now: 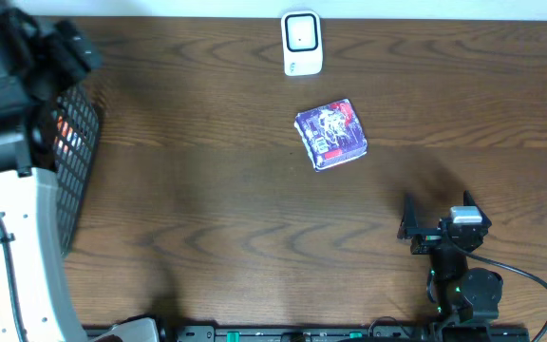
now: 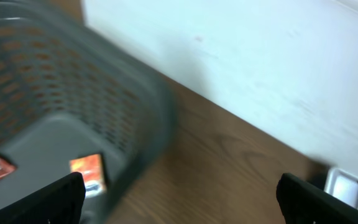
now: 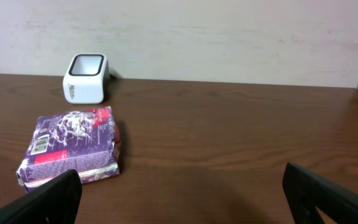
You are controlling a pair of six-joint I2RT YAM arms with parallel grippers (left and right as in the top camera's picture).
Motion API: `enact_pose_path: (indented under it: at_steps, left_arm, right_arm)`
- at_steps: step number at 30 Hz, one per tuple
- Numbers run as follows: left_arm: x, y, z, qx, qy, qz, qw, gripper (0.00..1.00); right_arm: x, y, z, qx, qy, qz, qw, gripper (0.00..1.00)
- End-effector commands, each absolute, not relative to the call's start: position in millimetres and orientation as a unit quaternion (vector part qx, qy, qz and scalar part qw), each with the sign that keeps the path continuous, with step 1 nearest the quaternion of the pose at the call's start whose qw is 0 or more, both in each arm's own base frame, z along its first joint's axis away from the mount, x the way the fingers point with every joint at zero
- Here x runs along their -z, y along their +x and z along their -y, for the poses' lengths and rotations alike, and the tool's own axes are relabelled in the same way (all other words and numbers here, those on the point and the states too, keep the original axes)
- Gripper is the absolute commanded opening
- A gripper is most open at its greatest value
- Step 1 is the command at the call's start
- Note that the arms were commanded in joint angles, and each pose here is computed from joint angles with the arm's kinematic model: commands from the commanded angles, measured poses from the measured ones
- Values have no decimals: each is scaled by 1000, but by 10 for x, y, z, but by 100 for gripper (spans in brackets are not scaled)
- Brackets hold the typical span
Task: Scan the item barcode
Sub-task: 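Move the left gripper back into the basket toward the green wipes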
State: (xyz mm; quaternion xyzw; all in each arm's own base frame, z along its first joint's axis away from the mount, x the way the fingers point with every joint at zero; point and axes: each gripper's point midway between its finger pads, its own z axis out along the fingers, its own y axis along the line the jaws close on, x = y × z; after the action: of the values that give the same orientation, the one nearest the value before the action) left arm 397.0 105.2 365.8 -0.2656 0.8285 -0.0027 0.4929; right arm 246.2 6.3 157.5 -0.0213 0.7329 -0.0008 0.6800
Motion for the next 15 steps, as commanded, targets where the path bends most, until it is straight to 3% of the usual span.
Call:
enact_pose_path:
  at_steps: [1,6,15]
  left_arm:
    - [-3684,3836,-1418,-2,-344,-800,492,98]
    - [-3633,3642,-1911,-18,-424,-764,486,98]
    - [-3297,3052,-2705,-173,-546,-708,414,98]
  right_arm:
    - [-1565,2462,-46,6,-22,-733,680,99]
    - [-1565,2462,-46,6,-22,-733,680,99]
    - [-1565,2462,-46,6,-22,-733,680,99]
